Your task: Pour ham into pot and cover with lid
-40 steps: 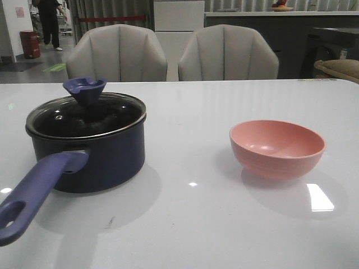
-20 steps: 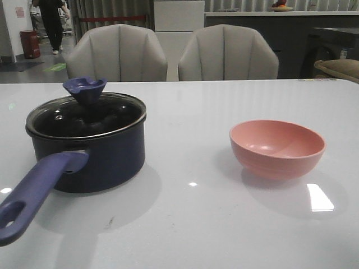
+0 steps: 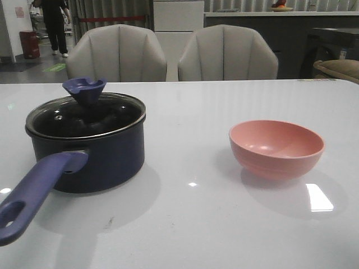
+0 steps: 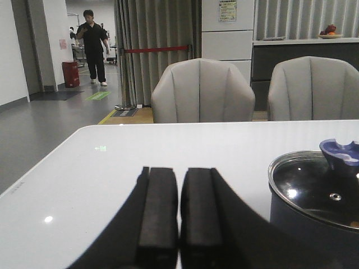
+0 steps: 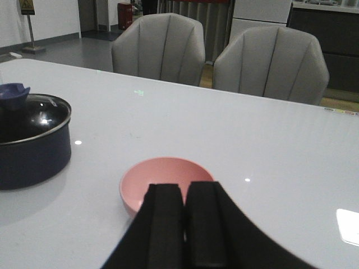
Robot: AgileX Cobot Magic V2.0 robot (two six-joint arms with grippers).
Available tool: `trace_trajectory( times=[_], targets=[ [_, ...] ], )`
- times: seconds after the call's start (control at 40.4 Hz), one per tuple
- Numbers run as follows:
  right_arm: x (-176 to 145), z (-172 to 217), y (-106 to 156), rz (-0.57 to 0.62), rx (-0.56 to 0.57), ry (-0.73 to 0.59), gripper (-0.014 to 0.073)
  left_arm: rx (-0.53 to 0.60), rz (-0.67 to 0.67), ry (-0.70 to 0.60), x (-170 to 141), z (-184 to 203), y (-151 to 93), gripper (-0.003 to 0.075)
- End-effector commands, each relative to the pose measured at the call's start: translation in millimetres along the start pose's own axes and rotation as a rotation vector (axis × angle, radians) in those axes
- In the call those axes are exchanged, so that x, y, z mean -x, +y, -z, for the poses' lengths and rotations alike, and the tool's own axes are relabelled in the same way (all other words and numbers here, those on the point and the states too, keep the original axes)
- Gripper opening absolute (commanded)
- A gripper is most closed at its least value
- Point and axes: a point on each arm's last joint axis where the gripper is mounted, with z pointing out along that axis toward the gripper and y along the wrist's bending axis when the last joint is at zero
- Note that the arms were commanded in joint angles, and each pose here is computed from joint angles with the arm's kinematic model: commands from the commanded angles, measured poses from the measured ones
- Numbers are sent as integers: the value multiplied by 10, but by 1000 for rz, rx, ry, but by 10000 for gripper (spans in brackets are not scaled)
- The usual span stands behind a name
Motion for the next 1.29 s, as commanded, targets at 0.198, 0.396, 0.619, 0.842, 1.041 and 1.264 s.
trace_trajectory(
  times=[0.198,0.396,0.619,0.842,1.041,1.264],
  targets=[
    [32,75,-118,46,-190,-138,146,-3,17,-69,4,11,-1,113],
    [-145,114,-122,19,-219,-160,146,-3,17,-69,4,11,-1,113],
    [-301,98,-120,-11,-216,-161,146,-3,17,-69,4,11,-1,113],
    [-328,91,-118,-22,-212,-185,146,-3,17,-69,4,11,-1,113],
    [-328,91,-118,-27,-212,-185,146,-3,17,-69,4,11,-1,113],
    [-328,91,-118,-27,-212,-185,146,-3,17,-69,4,11,-1,113]
  ],
)
